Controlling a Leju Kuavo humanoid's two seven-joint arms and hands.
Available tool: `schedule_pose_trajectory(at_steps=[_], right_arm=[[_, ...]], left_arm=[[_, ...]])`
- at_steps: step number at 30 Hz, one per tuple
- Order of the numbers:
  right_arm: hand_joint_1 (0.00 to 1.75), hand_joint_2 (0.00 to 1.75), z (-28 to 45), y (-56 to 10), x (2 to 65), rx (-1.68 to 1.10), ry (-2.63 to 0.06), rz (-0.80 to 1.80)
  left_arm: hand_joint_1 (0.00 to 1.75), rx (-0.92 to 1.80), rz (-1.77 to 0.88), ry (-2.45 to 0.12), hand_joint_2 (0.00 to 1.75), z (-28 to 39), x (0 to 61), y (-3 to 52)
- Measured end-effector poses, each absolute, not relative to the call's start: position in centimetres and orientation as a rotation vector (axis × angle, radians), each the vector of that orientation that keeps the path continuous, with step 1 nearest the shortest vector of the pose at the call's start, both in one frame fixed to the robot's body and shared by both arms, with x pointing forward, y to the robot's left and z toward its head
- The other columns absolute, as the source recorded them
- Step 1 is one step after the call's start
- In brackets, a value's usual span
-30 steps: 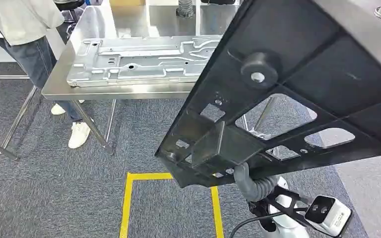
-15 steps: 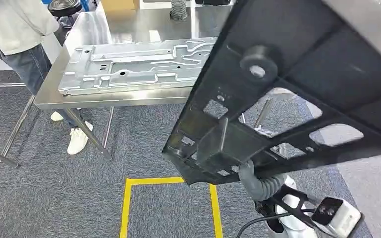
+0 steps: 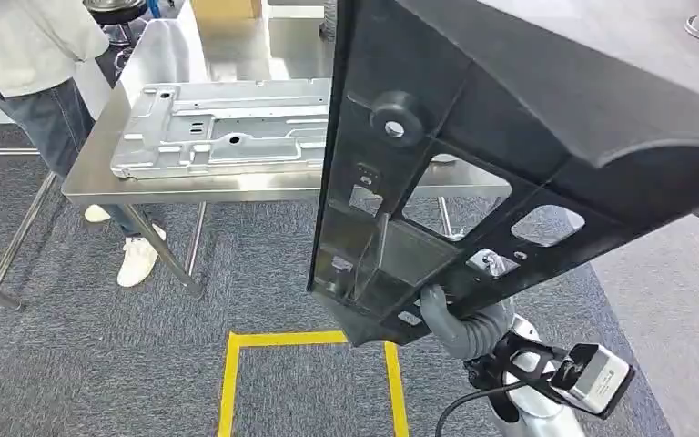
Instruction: Take the parts from the cabinet and place them on the table.
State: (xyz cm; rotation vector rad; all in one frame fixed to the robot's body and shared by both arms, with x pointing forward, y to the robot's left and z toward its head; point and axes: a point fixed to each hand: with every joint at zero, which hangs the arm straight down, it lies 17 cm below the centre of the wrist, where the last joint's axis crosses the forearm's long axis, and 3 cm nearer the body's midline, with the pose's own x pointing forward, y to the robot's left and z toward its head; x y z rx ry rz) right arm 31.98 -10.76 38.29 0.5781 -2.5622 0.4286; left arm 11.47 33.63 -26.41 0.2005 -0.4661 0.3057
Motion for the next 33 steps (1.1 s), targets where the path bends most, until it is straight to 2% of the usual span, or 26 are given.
schedule_pose_trajectory(at_steps=[33], right_arm=[[1.75,1.75,36.6,-11.2,33.7,0.512,-2.505,0.438]], left_arm=[[0.00,0.202,0.311,-0.467,0.00,-26.4,11.4,33.7]])
